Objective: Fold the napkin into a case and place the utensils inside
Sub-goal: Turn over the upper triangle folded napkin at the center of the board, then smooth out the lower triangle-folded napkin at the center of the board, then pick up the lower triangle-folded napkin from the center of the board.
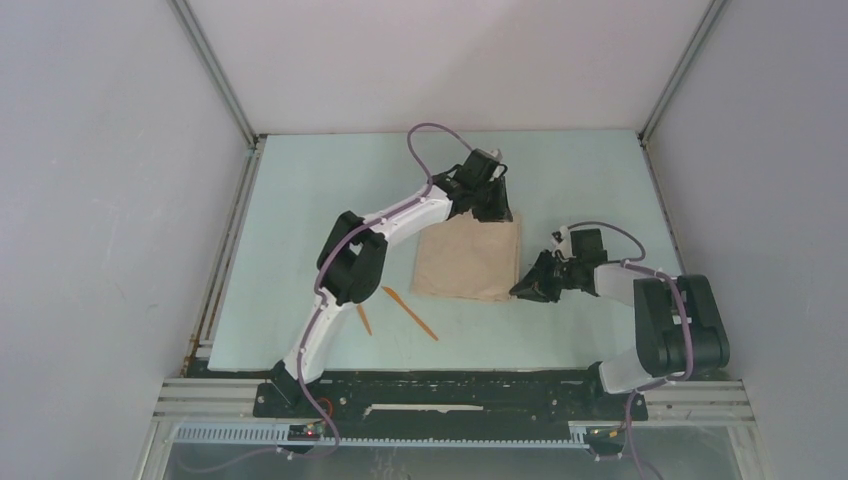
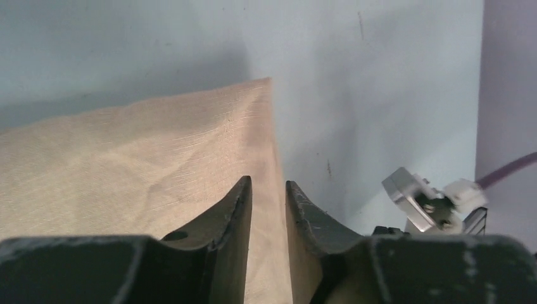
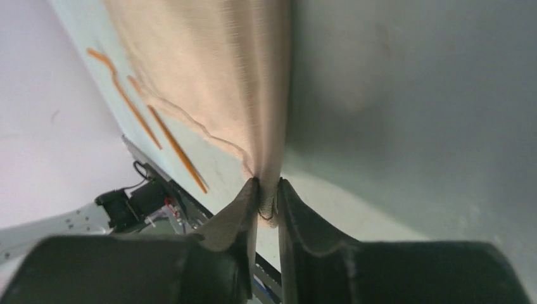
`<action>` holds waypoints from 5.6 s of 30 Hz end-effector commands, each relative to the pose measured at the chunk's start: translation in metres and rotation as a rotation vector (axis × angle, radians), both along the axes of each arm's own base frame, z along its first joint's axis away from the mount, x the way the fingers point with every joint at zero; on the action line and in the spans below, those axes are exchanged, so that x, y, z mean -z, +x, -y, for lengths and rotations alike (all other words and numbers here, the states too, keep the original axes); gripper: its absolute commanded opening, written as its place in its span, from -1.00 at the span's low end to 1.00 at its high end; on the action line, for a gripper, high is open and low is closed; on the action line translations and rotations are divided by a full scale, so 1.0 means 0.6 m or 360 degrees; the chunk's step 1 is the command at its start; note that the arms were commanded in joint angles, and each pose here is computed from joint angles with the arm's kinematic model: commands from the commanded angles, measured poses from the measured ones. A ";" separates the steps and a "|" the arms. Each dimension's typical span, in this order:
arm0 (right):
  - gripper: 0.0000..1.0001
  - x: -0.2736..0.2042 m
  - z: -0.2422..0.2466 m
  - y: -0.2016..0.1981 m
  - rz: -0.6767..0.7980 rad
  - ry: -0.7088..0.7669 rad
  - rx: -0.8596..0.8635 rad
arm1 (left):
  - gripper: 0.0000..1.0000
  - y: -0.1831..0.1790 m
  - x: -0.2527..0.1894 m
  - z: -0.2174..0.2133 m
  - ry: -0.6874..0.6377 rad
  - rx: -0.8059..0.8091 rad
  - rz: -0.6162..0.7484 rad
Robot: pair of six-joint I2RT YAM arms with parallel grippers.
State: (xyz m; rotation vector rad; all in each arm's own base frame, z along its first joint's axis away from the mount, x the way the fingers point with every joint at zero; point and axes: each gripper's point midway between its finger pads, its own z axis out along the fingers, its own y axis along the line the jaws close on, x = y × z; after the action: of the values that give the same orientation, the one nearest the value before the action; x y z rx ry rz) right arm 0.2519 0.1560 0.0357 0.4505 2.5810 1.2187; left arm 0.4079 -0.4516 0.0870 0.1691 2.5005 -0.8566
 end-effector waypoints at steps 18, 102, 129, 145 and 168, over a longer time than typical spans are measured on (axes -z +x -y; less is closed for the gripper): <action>0.10 0.008 0.016 -0.018 -0.0119 -0.0526 -0.0066 | 0.11 -0.256 -0.205 -0.231 -0.0271 0.0084 0.0190; 0.03 -0.128 0.039 0.176 0.0283 -0.0267 0.0034 | 0.04 -0.005 -0.010 -0.204 -0.0253 -0.0252 -0.0114; 0.36 -0.157 0.073 0.178 0.0116 -0.1219 -0.0226 | 0.24 -0.066 -0.201 -0.292 -0.0372 -0.0260 0.0138; 0.54 -0.084 -0.238 -0.031 -0.0025 -0.1292 -0.0904 | 0.42 -0.296 -0.263 -0.502 -0.0282 -0.0407 0.0705; 0.26 0.038 -0.231 -0.021 -0.0181 -0.1393 -0.0882 | 0.42 -0.327 -0.229 -0.492 -0.0335 -0.0338 0.0614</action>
State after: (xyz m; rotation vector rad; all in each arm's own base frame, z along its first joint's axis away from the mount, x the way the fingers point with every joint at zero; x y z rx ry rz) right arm 0.2335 0.3018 0.0241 -0.4720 3.0866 0.0780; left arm 0.2103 -0.1547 0.2205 -0.0218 2.0329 -0.8864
